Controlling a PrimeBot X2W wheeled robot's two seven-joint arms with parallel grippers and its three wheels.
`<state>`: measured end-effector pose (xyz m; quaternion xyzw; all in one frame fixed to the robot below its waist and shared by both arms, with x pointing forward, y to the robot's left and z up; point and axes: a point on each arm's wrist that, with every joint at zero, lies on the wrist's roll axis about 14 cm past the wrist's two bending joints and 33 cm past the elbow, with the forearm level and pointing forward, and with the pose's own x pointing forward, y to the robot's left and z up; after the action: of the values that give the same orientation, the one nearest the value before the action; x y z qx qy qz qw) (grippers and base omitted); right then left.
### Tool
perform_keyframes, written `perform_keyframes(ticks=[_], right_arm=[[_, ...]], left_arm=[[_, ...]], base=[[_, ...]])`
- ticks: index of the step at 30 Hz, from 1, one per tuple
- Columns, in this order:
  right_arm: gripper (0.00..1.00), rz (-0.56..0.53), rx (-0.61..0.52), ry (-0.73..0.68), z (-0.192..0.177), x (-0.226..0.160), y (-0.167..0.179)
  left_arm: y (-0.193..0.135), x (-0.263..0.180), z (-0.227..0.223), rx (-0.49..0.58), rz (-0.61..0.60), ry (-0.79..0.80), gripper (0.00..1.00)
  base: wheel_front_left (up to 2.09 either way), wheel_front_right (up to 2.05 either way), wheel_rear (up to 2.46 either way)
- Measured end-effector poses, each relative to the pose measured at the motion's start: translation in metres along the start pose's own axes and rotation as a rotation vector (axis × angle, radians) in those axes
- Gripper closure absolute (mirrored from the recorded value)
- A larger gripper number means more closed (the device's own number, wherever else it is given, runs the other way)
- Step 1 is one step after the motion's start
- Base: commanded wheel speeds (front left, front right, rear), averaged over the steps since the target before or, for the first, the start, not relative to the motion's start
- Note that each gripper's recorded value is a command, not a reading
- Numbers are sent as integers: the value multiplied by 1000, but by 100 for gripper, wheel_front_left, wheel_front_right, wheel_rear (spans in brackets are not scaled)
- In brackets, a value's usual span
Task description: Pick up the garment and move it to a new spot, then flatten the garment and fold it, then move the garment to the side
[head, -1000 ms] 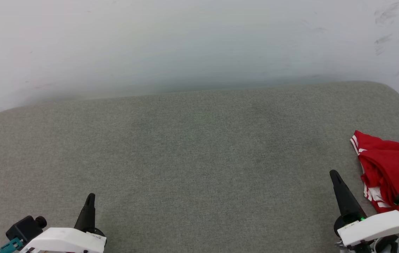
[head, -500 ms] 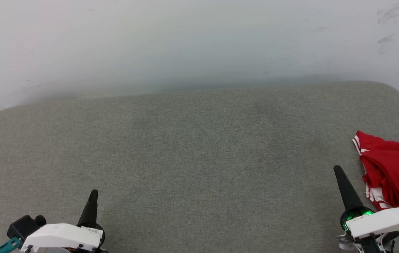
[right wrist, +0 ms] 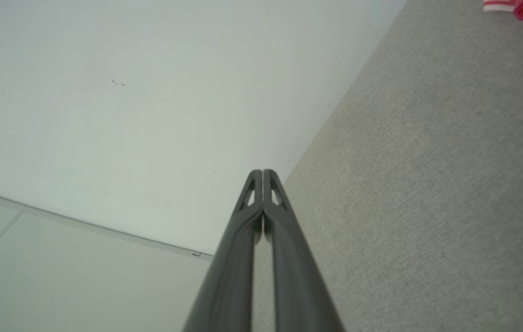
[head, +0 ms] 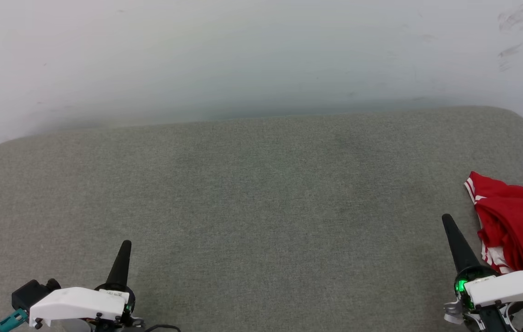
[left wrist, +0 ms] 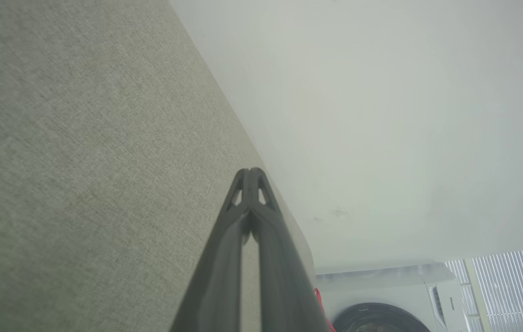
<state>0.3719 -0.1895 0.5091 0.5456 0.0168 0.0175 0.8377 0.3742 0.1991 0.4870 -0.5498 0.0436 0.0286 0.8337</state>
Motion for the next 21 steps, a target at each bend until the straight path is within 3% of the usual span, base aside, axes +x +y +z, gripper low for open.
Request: perform_keyframes(ticks=[21], right_arm=[[100,-12,191,-21,4,6,-6]], left_arm=[[-7,6,3,-192,-35,-6,100]], base=[[0,0,0]])
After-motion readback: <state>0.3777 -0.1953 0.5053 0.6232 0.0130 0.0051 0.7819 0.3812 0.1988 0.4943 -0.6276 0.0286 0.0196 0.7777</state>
